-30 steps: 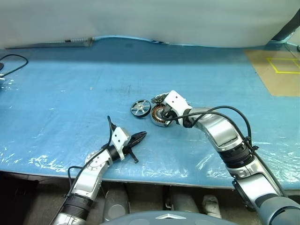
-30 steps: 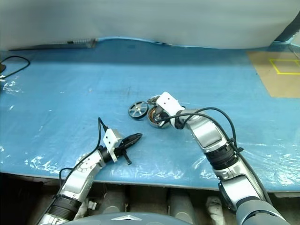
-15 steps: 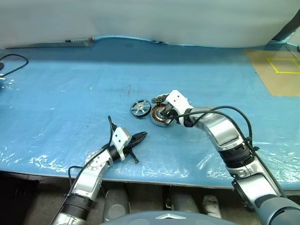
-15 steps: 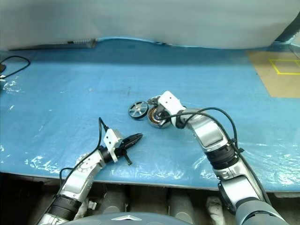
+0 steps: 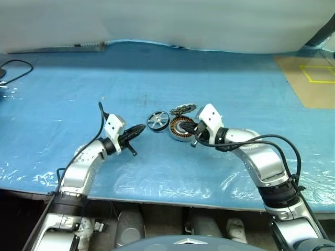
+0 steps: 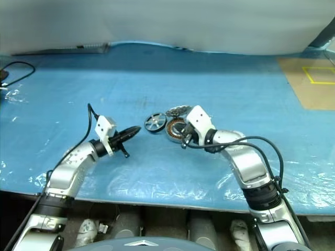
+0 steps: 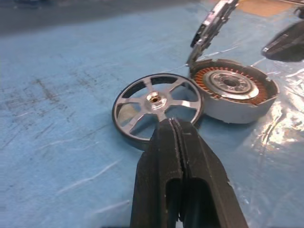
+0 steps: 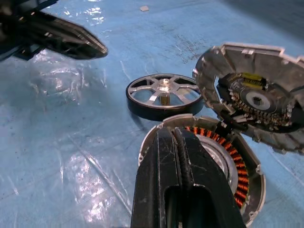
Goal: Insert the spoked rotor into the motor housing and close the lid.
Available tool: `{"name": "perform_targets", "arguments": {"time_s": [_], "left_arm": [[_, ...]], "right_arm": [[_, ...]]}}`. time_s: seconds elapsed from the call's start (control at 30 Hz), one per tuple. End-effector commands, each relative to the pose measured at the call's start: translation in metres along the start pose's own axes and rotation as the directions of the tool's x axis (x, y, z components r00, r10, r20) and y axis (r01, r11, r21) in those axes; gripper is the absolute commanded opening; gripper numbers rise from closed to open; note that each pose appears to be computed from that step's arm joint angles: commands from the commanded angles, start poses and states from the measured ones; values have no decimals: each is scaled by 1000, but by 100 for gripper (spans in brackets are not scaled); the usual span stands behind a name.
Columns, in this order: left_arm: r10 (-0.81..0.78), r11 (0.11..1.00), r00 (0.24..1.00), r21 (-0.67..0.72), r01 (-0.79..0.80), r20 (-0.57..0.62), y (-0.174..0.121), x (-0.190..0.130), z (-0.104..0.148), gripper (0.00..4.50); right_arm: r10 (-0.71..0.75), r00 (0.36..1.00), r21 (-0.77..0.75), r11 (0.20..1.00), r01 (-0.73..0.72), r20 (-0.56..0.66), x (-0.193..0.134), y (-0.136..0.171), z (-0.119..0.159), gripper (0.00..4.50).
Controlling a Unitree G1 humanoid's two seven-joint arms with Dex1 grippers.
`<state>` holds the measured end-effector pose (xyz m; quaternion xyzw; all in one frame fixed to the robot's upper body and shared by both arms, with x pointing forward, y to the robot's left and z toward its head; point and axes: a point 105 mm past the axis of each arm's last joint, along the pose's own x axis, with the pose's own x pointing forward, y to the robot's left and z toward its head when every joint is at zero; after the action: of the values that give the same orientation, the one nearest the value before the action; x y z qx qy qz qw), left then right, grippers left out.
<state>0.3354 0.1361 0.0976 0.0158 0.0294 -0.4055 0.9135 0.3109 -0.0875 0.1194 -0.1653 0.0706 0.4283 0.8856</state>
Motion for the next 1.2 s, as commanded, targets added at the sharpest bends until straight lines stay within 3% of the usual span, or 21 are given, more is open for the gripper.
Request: {"name": "perform_targets", "arguments": {"time_s": [0.03, 0.13, 0.23, 0.47, 0.77, 1.2], "left_arm": [[-50, 998, 998, -43, 48, -26, 16, 6, 2, 0], [-132, 990, 990, -55, 129, -44, 21, 13, 4, 0], [-161, 987, 984, -18, 161, -77, 32, 21, 8, 54], [-256, 961, 962, 84, 264, -97, 37, 34, 25, 287], [-341, 932, 926, 73, 356, -161, 27, 51, 19, 287], [-304, 943, 927, 70, 326, -222, 25, 67, 10, 287]], "right_arm": [[-41, 996, -42, 998, 44, 81, -6, 1, 1, 4], [-57, 995, -30, 998, 59, 77, -10, 2, -10, 4], [-87, 994, -20, 996, 88, 64, -12, 1, -15, 0], [-120, 991, -15, 993, 121, 54, -19, 0, -17, 0], [-151, 980, 41, 988, 147, 133, -32, 1, -12, 0], [-206, 966, 110, 976, 190, 154, -35, 0, -27, 0]]}}
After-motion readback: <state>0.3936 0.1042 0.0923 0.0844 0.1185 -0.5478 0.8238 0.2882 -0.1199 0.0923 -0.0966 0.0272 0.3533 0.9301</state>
